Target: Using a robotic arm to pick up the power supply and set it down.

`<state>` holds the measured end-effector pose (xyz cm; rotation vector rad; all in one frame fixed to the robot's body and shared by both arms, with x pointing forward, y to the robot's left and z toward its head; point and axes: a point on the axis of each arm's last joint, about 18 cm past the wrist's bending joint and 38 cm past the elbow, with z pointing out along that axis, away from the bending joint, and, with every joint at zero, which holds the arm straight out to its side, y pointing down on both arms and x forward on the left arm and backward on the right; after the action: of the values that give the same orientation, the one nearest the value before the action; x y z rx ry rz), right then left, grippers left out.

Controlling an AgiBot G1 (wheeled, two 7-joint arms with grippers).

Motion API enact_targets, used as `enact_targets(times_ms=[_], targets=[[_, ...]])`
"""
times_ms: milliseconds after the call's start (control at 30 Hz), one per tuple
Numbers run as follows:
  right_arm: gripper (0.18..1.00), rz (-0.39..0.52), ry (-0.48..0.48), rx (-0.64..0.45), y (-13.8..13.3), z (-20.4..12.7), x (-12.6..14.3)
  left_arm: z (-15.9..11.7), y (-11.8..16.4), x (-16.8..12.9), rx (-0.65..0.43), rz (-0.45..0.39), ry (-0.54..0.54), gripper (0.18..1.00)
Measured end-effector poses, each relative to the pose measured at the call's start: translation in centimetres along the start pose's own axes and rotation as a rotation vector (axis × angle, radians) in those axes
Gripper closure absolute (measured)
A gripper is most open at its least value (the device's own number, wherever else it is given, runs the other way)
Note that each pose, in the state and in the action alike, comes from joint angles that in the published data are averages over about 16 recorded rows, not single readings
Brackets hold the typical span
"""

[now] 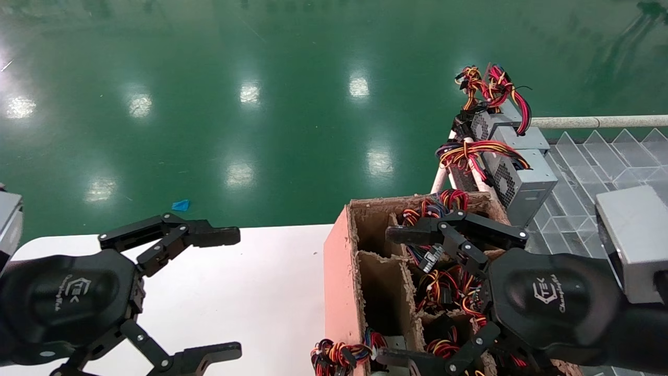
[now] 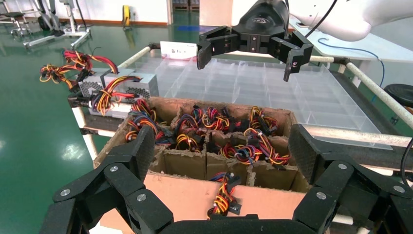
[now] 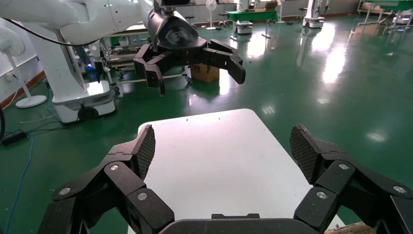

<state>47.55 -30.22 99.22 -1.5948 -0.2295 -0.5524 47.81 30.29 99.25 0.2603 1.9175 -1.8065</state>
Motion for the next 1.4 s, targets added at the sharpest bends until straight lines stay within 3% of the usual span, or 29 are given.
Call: enact_targets(times_ms=[1400], targets=[[0.179, 0.0, 0.001, 0.0, 0.0, -0.01, 0.02, 0.0, 0.0, 0.0, 0.0, 0.0, 0.0, 0.184]])
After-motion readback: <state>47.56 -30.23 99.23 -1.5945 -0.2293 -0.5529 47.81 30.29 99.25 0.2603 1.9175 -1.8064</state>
